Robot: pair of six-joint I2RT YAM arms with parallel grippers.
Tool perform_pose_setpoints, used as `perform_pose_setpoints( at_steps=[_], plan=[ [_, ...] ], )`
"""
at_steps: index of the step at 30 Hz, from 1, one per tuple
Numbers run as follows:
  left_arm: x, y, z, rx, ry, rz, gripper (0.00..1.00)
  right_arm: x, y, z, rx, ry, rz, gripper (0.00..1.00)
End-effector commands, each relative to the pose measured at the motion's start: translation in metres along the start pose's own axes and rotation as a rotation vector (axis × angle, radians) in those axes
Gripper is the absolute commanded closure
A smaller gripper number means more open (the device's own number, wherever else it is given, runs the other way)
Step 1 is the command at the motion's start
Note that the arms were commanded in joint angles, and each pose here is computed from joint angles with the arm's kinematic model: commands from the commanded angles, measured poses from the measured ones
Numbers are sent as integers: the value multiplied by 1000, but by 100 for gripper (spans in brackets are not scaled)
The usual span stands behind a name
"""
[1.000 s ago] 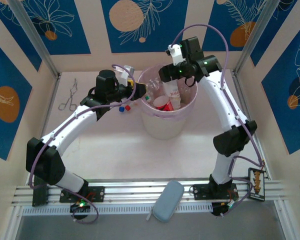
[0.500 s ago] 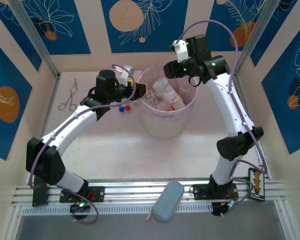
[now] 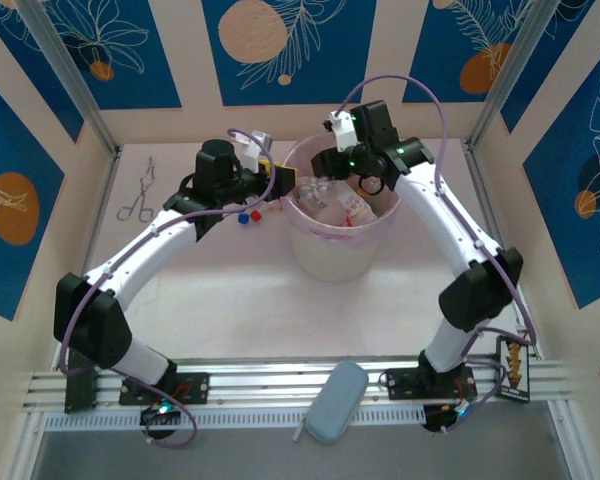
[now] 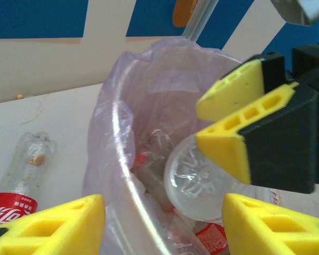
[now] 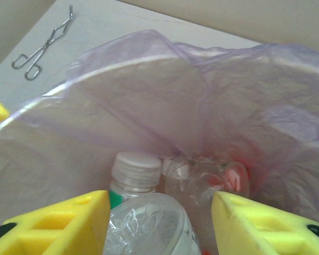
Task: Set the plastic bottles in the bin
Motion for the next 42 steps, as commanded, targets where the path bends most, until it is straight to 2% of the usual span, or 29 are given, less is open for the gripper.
perform_pose_setpoints(
  at_steps=[1, 3, 11, 17, 23, 28, 33, 42],
  plan=[
    [-14, 0, -7, -4, 61, 16, 40, -26, -25, -2, -26, 87, -93, 46],
    [-13, 0, -7, -5, 57, 14, 40, -18, -21, 10, 0, 55, -86, 43],
    [-12, -1, -9, -15, 40, 33, 40, 33, 9, 96, 44, -146, -14, 31],
    [-13, -2, -10, -20, 41, 34, 40, 24, 37, 124, 132, -161, -5, 31],
    [-12, -3, -10, -21, 41, 34, 40, -4, 56, 103, 149, -71, 21, 34],
    [-13, -3, -10, -15, 43, 35, 41, -31, 37, 74, 72, 20, -9, 35],
    [-13, -4, -9, -11, 46, 32, 41, -54, 21, 60, 36, 52, -50, 35],
    [-12, -5, -10, -9, 47, 32, 41, -65, 1, 36, 19, 85, -93, 35]
  ],
)
Point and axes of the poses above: each hand's point on the last joint's axis, 136 mm out from that joint toward the fingers, its own z axis back along the fingers, its own y axis along the line the jaws close on, x = y × z, the point moved 4 cm from there along z, back along the fingers, and after that the axes turned 15 degrees about -z, right-handed, at the moved point
